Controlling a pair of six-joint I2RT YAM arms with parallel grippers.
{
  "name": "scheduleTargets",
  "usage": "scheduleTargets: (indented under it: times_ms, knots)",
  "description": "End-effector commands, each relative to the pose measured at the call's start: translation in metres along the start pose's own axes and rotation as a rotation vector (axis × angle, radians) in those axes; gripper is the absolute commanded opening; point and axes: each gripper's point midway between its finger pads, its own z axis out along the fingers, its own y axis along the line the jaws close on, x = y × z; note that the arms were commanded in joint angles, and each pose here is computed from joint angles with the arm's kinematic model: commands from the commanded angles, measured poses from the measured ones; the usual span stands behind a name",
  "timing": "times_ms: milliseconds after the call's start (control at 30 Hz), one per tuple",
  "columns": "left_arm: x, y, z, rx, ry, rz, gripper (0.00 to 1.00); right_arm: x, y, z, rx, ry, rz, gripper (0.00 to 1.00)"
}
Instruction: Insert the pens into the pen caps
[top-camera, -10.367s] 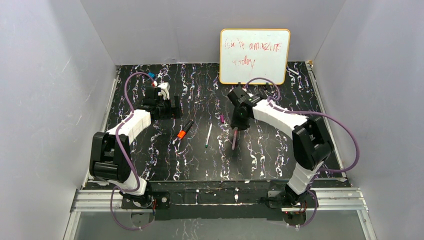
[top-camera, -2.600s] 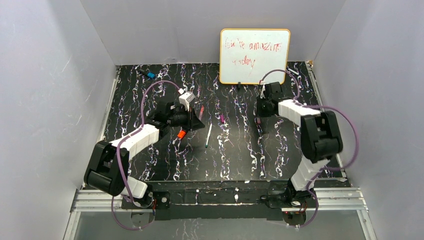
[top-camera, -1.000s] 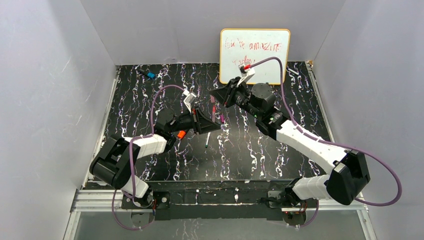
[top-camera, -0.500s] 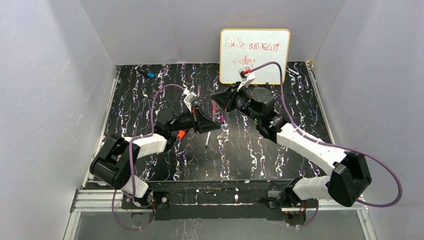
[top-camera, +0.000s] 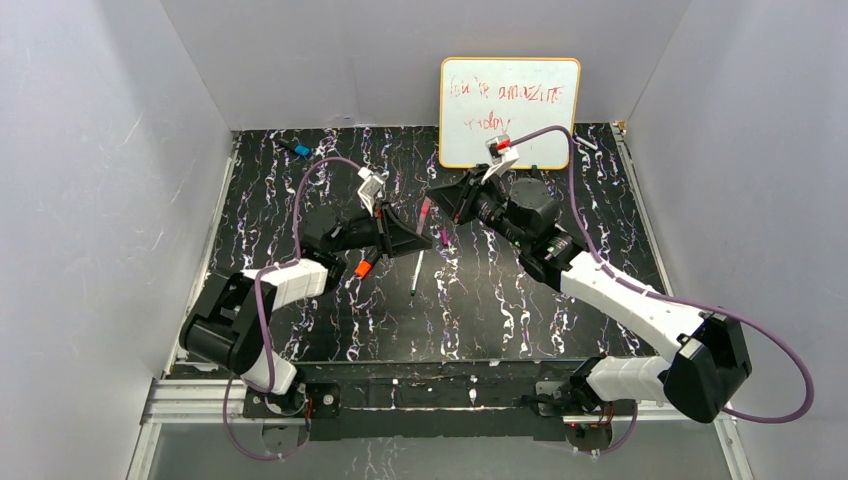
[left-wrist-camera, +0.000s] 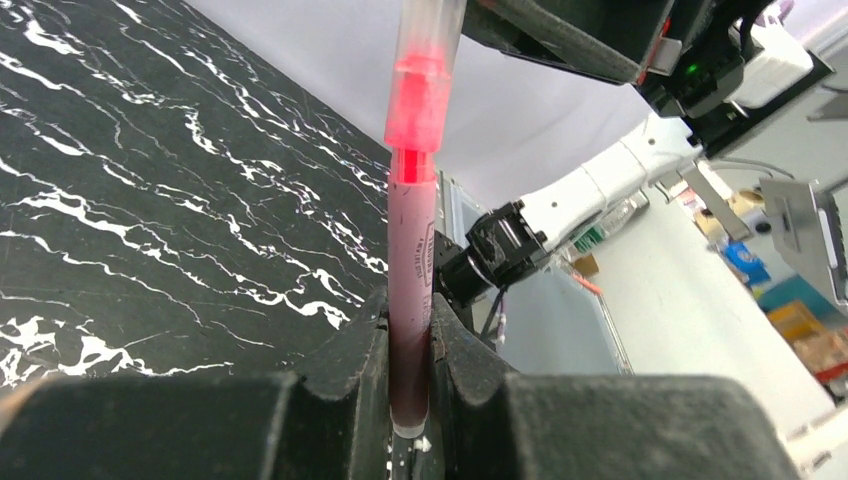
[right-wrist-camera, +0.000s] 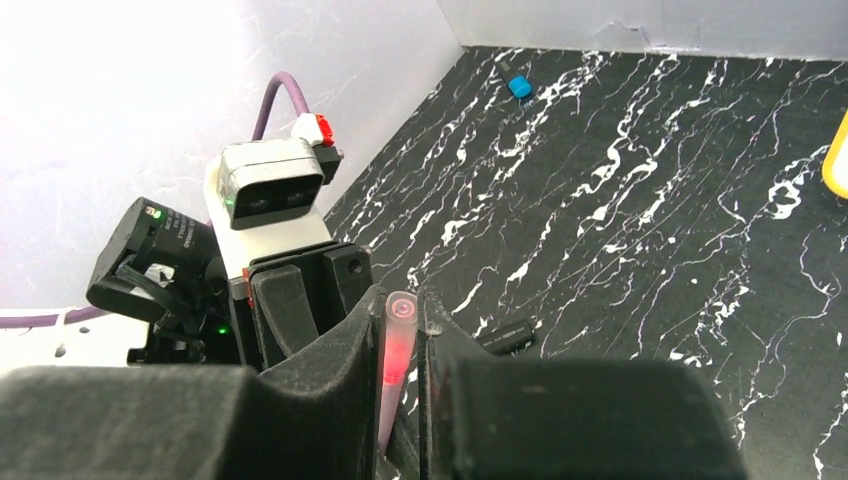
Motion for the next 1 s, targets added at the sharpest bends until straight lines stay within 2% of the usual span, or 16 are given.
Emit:
scheduleTargets:
  times_ms: [0,133,467,967]
  knots:
    - [-0.035,-0.006,0.004,0.053,-0.021,0.124,0.00,0.019,0.014,-0.009,-0.046,0.068,0.014,0.02]
    - [-0.028,-0.009,0.005,0.098,0.040,0.136,0.00,0.027,0.019,-0.006,-0.062,0.097,0.012,0.02]
    - [-0.021,-0.008,0.002,0.089,0.047,0.197,0.00,0.041,0.020,-0.009,-0.066,0.176,-0.013,0.03]
    - [-0.002,-0.008,-0.005,0.079,0.081,0.171,0.00,0.029,0.022,-0.004,-0.061,0.140,-0.032,0.52]
